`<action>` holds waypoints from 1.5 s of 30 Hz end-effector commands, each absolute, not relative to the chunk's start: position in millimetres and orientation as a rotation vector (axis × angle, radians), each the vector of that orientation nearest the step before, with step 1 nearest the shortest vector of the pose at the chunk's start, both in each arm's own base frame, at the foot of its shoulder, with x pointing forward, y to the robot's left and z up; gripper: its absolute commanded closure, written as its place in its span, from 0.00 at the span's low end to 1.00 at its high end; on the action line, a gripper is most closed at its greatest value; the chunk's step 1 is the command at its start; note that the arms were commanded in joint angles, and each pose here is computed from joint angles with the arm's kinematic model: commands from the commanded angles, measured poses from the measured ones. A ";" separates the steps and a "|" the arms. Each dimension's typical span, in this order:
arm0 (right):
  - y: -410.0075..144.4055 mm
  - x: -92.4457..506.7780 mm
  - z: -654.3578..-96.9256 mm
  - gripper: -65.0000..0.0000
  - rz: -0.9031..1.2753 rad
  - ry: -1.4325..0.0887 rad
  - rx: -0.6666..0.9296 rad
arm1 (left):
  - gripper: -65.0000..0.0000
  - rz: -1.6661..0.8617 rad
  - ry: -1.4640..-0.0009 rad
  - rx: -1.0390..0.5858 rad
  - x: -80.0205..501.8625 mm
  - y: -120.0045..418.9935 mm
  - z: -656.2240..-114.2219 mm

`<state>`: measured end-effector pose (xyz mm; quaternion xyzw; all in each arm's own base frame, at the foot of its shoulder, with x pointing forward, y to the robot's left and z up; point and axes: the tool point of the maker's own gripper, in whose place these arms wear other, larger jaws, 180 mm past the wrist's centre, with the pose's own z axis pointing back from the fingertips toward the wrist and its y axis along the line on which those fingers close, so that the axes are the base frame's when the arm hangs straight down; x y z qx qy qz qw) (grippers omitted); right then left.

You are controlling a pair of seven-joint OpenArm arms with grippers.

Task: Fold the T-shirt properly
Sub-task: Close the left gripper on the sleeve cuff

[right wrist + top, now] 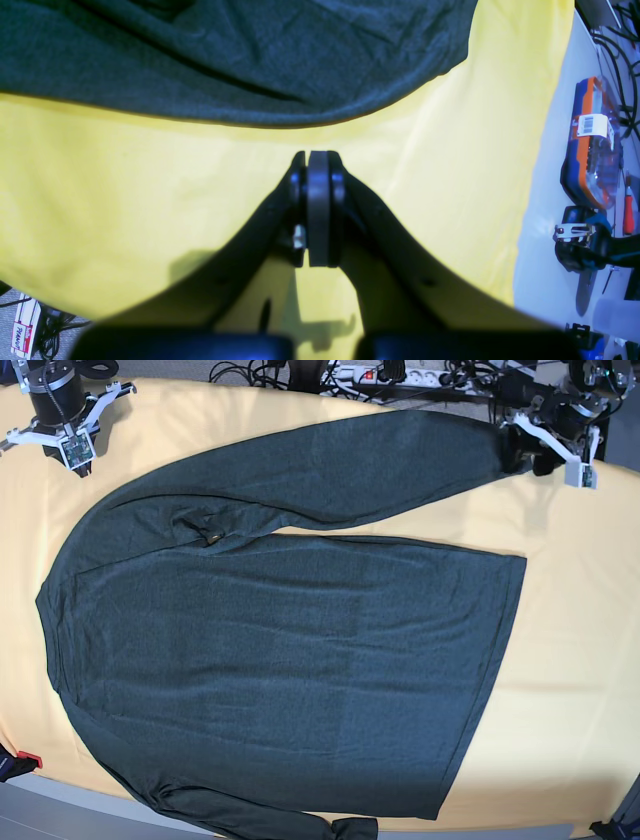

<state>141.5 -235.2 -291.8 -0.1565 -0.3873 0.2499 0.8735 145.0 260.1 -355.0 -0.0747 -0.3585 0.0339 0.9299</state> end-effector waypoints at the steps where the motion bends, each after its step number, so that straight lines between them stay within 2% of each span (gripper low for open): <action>1: -234.8 144.2 -284.1 1.00 0.535 -0.833 -0.339 | 0.49 0.058 -0.735 -0.142 145.0 262.8 -351.4; 7: -234.8 144.1 -284.1 1.00 0.535 -0.833 -0.339 | 0.49 0.048 -0.730 -0.127 144.2 264.6 -352.3; 14: -234.7 144.3 -284.0 1.00 0.535 -0.834 -0.339 | 0.49 0.074 -0.693 -0.036 139.1 280.8 -357.9; 20: -234.8 144.3 -284.0 1.00 0.535 -0.833 -0.339 | 0.49 -0.004 -0.689 -0.195 137.6 249.8 -355.4; 32: -234.7 144.3 -284.0 1.00 0.535 -0.834 -0.339 | 0.50 -0.069 -0.692 -0.337 134.6 223.3 -348.9; 34: -234.7 144.3 -284.0 1.00 0.535 -0.834 -0.339 | 0.61 -0.067 -0.697 -0.335 135.4 223.7 -348.4; 37: -234.7 144.3 -283.9 1.00 0.535 -0.834 -0.339 | 0.93 -0.002 -0.699 -0.296 138.2 233.9 -350.2; 38: -234.7 144.3 -284.0 1.00 0.535 -0.834 -0.339 | 1.00 0.021 -0.710 -0.282 140.3 237.5 -349.6; 42: -234.7 144.3 -283.9 1.00 0.535 -0.834 -0.339 | 1.00 0.041 -0.749 -0.283 146.1 239.2 -344.6; 45: -234.7 145.1 -283.5 1.00 0.535 -0.837 -0.340 | 1.00 0.021 -0.767 -0.345 147.7 227.6 -338.1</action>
